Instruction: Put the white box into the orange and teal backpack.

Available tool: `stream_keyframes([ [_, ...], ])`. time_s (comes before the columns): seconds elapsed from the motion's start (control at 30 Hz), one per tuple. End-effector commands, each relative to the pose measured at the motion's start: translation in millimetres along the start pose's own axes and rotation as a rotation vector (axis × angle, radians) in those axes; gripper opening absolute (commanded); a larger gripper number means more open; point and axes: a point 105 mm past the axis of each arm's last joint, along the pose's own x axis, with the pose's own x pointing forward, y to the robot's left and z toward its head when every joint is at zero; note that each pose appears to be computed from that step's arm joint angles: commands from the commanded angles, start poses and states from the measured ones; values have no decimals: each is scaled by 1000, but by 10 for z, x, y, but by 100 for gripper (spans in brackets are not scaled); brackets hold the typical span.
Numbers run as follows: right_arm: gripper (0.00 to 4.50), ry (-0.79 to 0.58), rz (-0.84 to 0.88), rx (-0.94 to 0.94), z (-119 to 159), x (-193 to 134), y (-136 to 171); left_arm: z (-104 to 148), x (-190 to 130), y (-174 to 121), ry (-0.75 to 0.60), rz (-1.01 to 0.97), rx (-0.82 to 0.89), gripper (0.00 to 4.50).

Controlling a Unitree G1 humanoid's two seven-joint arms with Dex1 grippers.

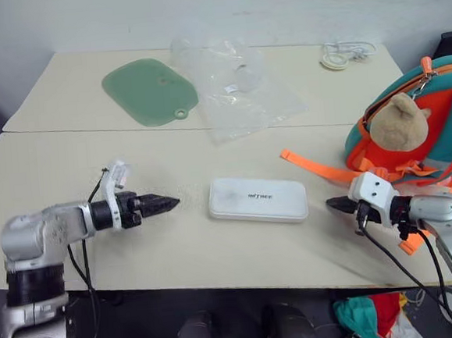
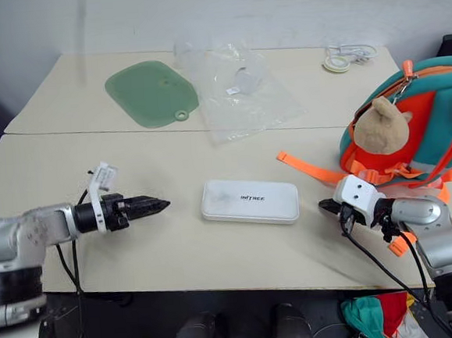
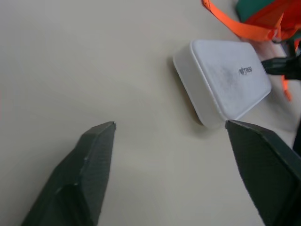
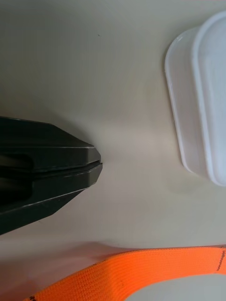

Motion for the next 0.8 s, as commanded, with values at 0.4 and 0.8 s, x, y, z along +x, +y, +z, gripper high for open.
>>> stream_keyframes([
  [0.4,0,-92,51,-71,357,288,-11,54,783,-373,226,-217,-355,446],
  [0.8,0,-145,75,-86,514,479,148,24,958,-551,231,-332,-420,428],
])
